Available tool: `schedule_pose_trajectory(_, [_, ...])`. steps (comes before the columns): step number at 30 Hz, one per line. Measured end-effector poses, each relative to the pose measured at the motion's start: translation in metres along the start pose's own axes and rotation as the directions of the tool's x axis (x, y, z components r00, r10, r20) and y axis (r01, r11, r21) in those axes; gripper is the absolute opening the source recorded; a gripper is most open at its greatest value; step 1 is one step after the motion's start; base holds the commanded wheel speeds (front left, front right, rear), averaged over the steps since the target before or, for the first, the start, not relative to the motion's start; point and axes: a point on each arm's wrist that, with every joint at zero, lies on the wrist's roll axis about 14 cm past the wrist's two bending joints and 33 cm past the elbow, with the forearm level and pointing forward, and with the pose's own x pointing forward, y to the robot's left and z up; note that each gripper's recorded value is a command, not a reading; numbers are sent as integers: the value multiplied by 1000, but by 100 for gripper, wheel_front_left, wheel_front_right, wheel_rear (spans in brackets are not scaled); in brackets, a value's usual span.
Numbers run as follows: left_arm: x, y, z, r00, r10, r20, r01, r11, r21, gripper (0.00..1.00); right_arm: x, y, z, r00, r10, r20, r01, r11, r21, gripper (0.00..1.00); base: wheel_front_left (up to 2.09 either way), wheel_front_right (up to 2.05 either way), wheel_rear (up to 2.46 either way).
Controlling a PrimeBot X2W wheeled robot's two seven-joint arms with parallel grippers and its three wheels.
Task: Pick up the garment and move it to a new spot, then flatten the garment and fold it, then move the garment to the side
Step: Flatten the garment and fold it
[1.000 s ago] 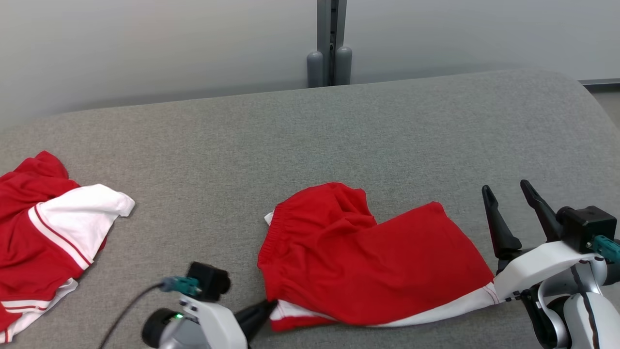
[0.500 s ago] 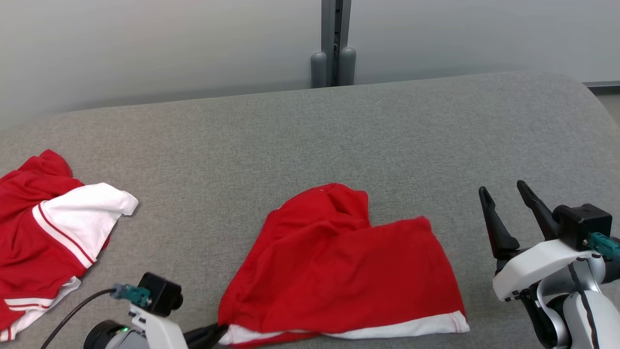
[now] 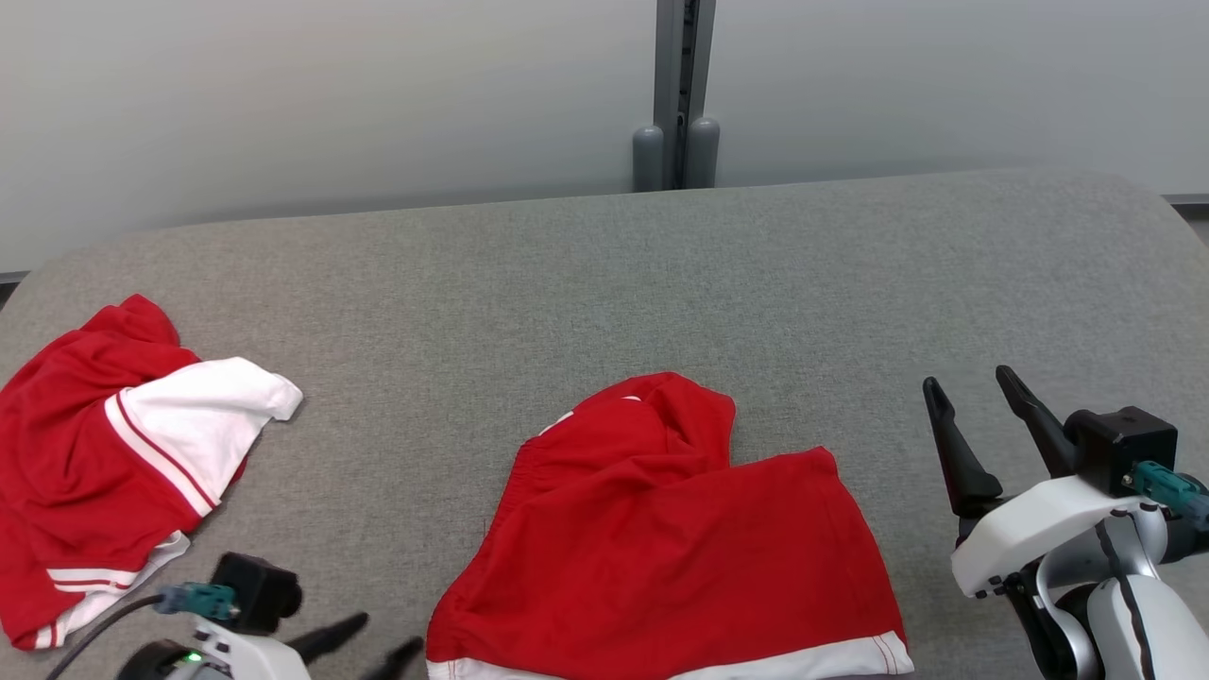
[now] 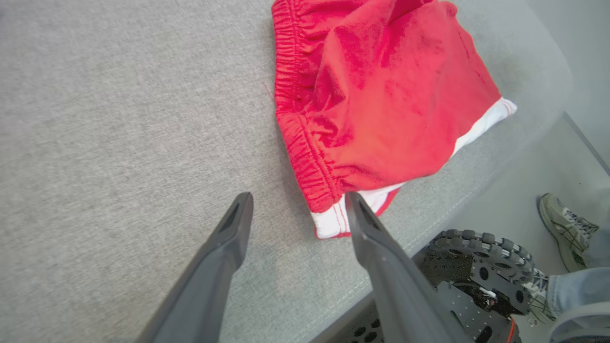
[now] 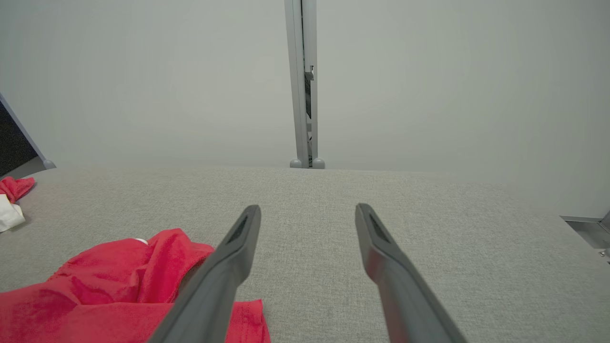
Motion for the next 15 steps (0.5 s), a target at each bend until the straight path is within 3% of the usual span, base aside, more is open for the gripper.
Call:
schedule_pose_trajectory(5, [-17,22,47,965,133,225,-154,985,81,100,-1,6,2,1000,10,11,-10,1000,15,100,0,0,0])
schedule_pose_trajectory(7, [-29,32,79,903,203,379,-246,967,67,100,-2,8,0,1000,12,10,-12,1000,21,100,0,0,0])
schedule_pose_trajectory(15, [-62,40,117,691,321,648,-397,917,-31,100,-11,18,15,995,28,100,-30,999,21,100,0,0,0])
